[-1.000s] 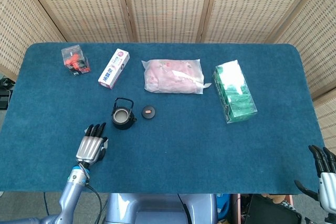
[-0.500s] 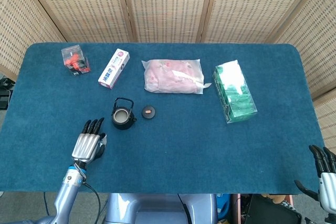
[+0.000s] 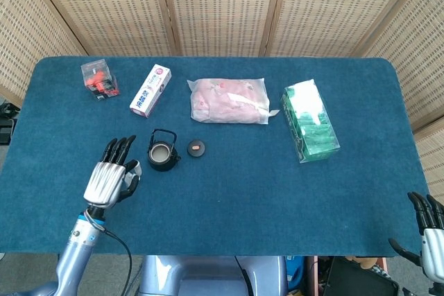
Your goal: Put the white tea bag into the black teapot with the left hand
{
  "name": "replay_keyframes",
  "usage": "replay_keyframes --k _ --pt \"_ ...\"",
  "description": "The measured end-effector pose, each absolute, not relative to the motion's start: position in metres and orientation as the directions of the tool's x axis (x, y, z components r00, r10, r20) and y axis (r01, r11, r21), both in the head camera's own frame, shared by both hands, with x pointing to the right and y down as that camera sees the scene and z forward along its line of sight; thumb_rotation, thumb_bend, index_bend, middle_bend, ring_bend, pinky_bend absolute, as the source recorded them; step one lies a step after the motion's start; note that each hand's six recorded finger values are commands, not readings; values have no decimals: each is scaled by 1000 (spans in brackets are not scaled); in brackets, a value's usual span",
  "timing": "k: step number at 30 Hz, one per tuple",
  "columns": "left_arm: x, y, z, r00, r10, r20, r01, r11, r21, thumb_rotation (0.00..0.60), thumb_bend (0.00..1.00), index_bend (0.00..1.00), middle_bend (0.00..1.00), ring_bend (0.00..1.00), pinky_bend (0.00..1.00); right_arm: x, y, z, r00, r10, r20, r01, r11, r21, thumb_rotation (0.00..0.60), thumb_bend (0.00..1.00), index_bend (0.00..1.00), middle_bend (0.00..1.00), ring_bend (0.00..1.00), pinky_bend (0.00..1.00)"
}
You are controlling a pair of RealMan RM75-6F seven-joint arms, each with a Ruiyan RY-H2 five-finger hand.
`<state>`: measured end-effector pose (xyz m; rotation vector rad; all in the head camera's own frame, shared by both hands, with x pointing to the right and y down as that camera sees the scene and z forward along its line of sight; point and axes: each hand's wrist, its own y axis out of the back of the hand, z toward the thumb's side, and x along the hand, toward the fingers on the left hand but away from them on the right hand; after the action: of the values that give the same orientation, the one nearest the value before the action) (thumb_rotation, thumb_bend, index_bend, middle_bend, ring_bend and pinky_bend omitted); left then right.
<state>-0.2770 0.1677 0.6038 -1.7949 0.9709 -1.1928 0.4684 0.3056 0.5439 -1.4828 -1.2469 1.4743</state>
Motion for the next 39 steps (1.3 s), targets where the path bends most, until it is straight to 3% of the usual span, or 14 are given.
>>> replay_keyframes --k 18,39 --pt "-260 112 576 290 -928 234 -205 -299 -932 600 490 620 0 0 0 469 307 546 -109 940 -322 160 -303 -939 600 8 118 206 74 156" --pt "-250 88 594 273 -926 261 -163 -312 -936 600 490 620 0 0 0 473 309 546 -125 937 -326 158 -305 -939 600 8 118 206 73 156"
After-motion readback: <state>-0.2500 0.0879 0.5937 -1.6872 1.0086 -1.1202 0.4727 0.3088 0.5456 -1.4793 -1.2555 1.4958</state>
